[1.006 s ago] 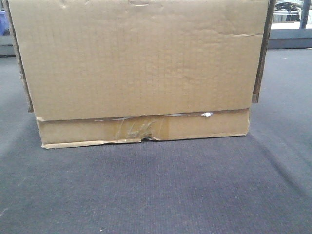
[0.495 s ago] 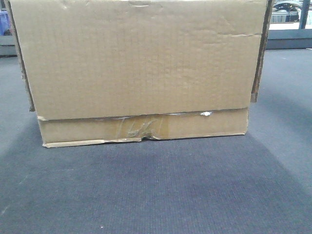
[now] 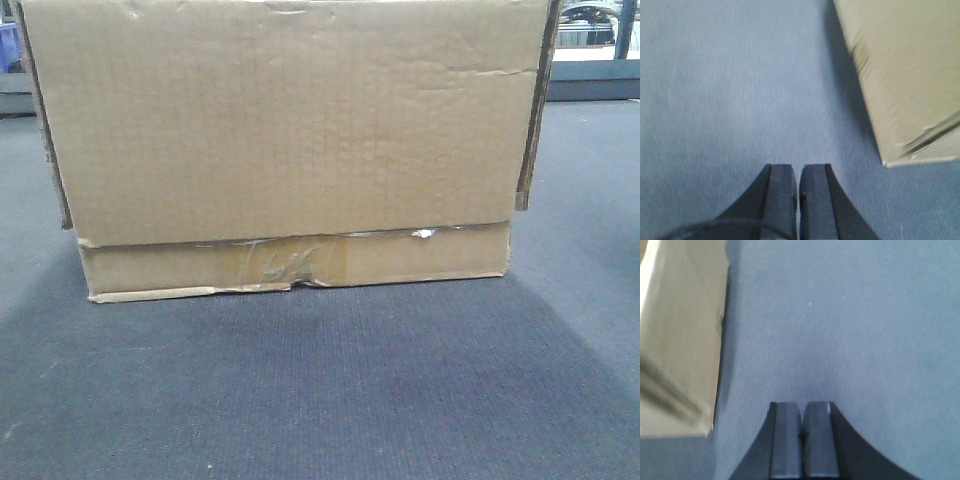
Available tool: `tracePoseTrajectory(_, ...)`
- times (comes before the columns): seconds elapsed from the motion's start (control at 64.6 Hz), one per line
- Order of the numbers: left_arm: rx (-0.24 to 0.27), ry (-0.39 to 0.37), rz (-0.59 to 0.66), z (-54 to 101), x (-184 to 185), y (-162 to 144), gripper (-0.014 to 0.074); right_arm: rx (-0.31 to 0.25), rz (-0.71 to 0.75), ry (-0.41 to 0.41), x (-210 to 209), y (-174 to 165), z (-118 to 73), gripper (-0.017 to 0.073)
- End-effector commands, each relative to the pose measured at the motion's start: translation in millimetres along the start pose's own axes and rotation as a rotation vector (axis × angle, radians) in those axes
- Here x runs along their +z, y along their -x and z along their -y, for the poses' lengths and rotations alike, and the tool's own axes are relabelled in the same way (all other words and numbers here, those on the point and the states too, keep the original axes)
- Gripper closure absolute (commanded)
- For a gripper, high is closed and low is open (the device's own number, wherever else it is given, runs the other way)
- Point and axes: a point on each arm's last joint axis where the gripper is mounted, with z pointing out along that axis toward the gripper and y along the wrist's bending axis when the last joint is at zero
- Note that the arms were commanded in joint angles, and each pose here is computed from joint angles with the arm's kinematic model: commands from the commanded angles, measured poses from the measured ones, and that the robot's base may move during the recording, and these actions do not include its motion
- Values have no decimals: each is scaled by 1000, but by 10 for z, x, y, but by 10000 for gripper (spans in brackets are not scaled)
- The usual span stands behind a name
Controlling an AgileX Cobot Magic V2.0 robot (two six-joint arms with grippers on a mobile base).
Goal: Grab carton from right shelf to conveyor
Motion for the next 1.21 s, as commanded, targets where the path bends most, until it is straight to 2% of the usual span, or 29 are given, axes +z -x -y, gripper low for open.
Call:
tracePoseTrajectory(0.0, 15, 7, 132, 9, -170, -55, 576, -15, 129, 10, -147, -170, 28, 629)
tracePoseTrajectory(0.217, 74, 49, 394, 20, -604, -236, 576, -56, 392, 30, -566, -507, 66, 629)
tracePoseTrajectory(0.449, 124, 84, 529, 28, -879, -352, 578, -61, 606, 44, -888, -565, 79, 629)
tracePoseTrajectory(0.758, 128, 87, 552, 31, -924, -371, 580, -63, 725, 62, -958, -483, 62, 629)
tracePoseTrajectory(1.191, 128, 87, 552, 31, -924, -371, 580, -63, 730, 63, -962, -479, 61, 629)
